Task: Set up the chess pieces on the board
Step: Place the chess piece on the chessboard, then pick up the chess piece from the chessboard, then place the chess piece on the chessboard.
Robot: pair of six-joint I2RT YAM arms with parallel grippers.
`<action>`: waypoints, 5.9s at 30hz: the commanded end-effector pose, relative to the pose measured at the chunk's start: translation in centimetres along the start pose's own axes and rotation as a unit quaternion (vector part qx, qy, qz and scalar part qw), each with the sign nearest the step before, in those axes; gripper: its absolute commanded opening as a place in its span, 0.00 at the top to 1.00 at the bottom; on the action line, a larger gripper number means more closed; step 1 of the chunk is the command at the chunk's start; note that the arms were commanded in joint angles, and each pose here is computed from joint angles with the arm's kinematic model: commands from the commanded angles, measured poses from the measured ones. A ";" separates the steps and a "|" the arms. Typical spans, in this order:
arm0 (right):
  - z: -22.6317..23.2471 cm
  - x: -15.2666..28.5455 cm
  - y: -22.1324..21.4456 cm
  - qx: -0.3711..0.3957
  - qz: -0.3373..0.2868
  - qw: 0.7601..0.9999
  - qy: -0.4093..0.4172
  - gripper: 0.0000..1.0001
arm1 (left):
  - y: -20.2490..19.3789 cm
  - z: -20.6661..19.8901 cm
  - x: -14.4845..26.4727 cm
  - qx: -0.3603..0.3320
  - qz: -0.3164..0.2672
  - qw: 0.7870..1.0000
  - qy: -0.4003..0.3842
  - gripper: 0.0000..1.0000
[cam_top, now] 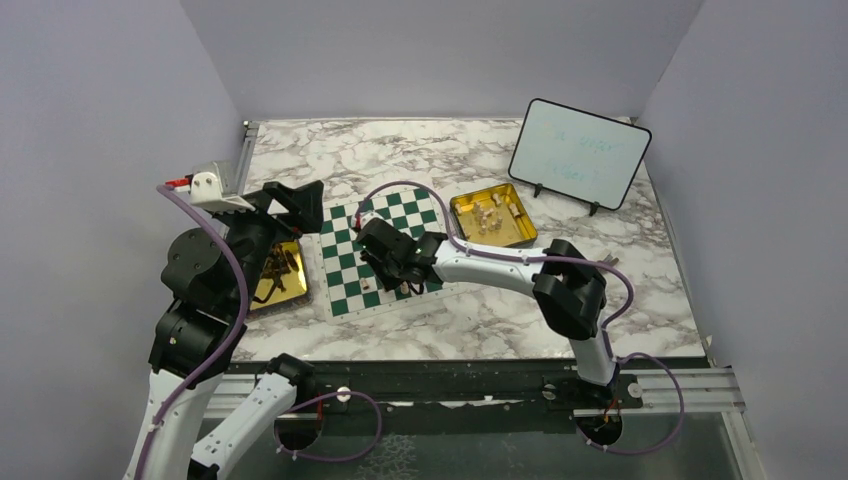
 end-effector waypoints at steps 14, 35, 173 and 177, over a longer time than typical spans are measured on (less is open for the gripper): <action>1.1 -1.5 -0.7 0.021 0.011 0.999 -0.031 0.89 | -0.9 1.0 0.0 -0.014 0.001 1.000 0.028 0.01; 1.2 -1.8 -1.5 0.030 0.017 0.998 -0.046 0.86 | -1.3 1.1 -0.1 -0.015 0.004 0.999 0.030 0.01; -3.7 15.2 2.8 0.184 -0.449 0.872 0.071 0.81 | -15.7 -7.8 -5.4 0.151 0.335 0.881 -0.298 1.00; -4.2 14.7 1.9 0.139 -0.431 0.889 0.066 0.55 | -16.7 -7.1 -6.2 0.133 0.331 0.895 -0.269 1.00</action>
Point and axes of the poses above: each gripper's point midway between its finger pads, its own x axis back along the fingers, its own z axis along the line the jaws close on, y = z × x, the point moved 6 cm from there along x, back along the fingers, and after that the axes turned 8 degrees about -x, right-handed, at the moved point
